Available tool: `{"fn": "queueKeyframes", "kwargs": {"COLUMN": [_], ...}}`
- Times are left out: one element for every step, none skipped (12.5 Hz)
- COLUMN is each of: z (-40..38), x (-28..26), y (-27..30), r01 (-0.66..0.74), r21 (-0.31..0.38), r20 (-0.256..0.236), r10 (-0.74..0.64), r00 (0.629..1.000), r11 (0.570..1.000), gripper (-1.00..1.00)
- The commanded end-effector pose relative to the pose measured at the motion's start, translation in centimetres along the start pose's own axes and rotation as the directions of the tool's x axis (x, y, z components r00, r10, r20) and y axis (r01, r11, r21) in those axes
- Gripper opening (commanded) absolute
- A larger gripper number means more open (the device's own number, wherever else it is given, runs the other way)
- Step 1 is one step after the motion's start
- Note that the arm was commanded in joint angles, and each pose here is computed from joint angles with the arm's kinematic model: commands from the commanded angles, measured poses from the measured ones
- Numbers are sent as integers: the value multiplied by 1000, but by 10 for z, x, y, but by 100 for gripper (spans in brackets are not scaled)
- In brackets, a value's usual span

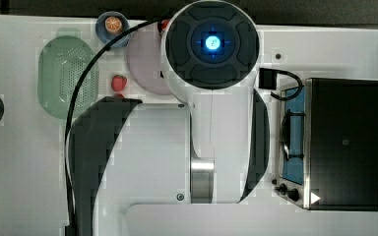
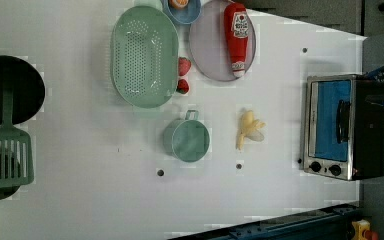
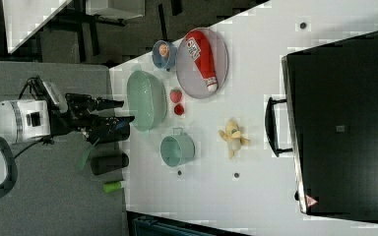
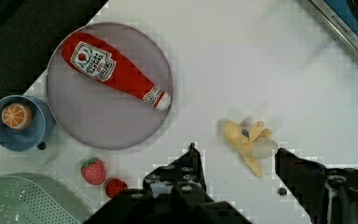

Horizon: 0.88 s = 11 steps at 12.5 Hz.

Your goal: Pick Banana and place it in mug.

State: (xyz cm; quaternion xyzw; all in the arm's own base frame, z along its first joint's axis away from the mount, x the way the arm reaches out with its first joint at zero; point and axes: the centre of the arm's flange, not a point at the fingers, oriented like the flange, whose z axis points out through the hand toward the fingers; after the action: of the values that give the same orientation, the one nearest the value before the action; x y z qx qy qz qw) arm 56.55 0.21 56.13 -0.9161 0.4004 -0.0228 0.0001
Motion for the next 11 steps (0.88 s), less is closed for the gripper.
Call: {"fn": "queueKeyframes", "kwargs": {"z": [-18, -17, -14, -8, 0, 11, 25, 42, 62, 83, 104], "x": [-30, -30, -30, -31, -32, -31, -30, -28, -25, -23, -21], "y": [94, 94, 94, 93, 91, 88, 85, 81, 77, 74, 72], "r01": [-69, -69, -68, -65, -63, -54, -29, 14, 68, 126, 183], "r21": [-13, -15, -20, -27, -38, -48, -51, -50, -47, -45, -41], "r20": [67, 69, 73, 79, 88, 96, 101, 104, 107, 111, 114], "r10": [70, 70, 69, 67, 66, 58, 34, -9, -63, -121, -177], "r00": [995, 995, 995, 995, 994, 994, 994, 995, 992, 986, 978], "r11": [998, 997, 997, 997, 997, 997, 998, 999, 997, 991, 982], "gripper": [57, 78, 99, 100, 100, 100, 100, 100, 100, 100, 100]}}
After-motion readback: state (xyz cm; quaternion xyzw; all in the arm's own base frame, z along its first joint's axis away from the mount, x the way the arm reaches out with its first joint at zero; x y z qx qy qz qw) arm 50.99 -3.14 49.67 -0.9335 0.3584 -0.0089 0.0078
